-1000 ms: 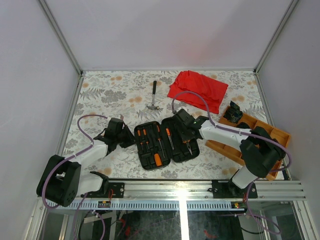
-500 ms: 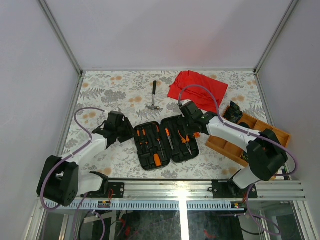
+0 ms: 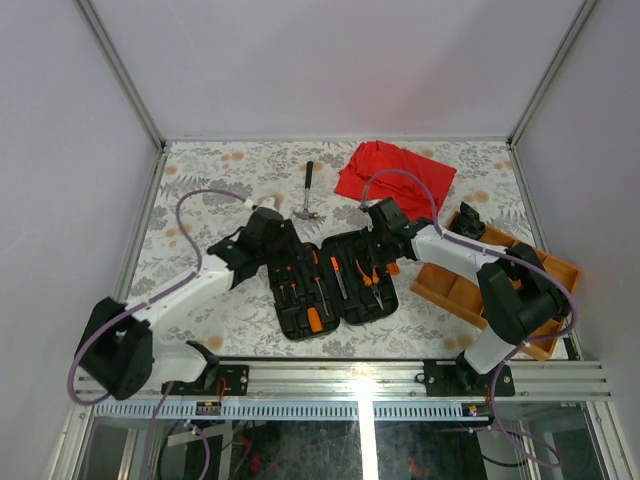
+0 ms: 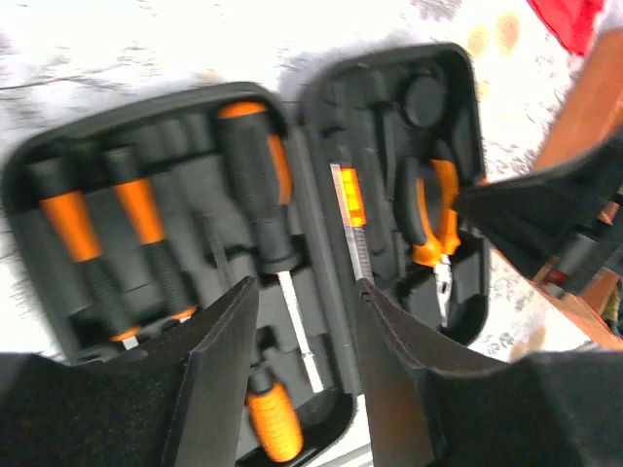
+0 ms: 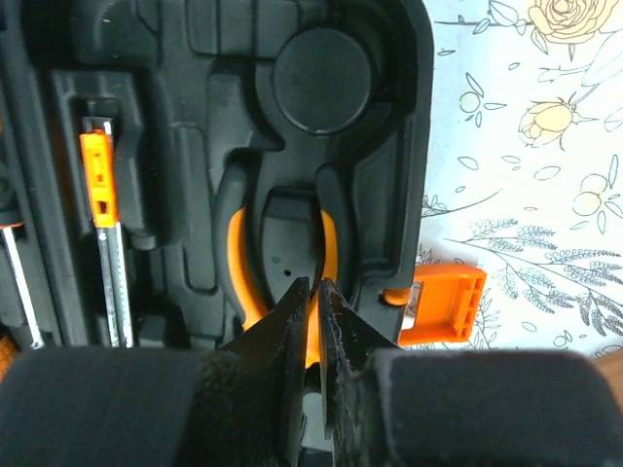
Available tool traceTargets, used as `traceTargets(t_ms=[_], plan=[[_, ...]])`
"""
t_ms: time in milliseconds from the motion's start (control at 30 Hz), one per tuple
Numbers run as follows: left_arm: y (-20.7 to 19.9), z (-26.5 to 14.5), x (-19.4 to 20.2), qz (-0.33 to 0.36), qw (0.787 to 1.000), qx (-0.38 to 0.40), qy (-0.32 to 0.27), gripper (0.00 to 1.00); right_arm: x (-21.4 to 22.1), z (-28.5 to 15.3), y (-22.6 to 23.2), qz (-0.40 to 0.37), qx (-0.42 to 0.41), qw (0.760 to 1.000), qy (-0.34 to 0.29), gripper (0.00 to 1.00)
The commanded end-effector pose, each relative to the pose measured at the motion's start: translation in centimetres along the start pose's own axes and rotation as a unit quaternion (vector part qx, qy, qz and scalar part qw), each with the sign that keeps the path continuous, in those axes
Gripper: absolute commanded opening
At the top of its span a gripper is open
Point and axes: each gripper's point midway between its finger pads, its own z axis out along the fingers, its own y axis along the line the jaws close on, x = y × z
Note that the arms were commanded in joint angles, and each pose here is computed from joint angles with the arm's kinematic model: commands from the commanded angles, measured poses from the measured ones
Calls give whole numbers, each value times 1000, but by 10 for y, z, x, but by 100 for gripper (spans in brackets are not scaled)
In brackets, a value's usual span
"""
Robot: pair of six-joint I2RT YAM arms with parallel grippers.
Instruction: Sort the tools into containers
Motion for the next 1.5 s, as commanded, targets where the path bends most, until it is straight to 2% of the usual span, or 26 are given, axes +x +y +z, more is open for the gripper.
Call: traceTargets(t_ms=[0,167,367,600,1000,1200,1300,1467], plan=[[-58,22,0,3,998,58,1,41,-18,5,2,-5,-15,1000,-15,14],[-98,47,15,21,996,81,23,39,-22,11,-9,-12,16,1000,-11,14],[-123,71,32,29,995,91,42,37,-20,16,-14,-13,27,1000,-1,13],[-125,93,54,25,994,84,68,29,-2,25,-18,-11,35,999,39,11],[-116,110,75,22,994,65,84,29,-11,-4,-18,-8,36,999,-7,16],[-104,116,74,24,996,34,75,28,-8,0,-17,-9,30,1000,2,17],[-96,120,74,28,997,13,73,25,2,11,-17,-9,29,999,24,16],[-85,128,78,37,996,-18,81,12,11,18,-18,-14,28,998,51,16]])
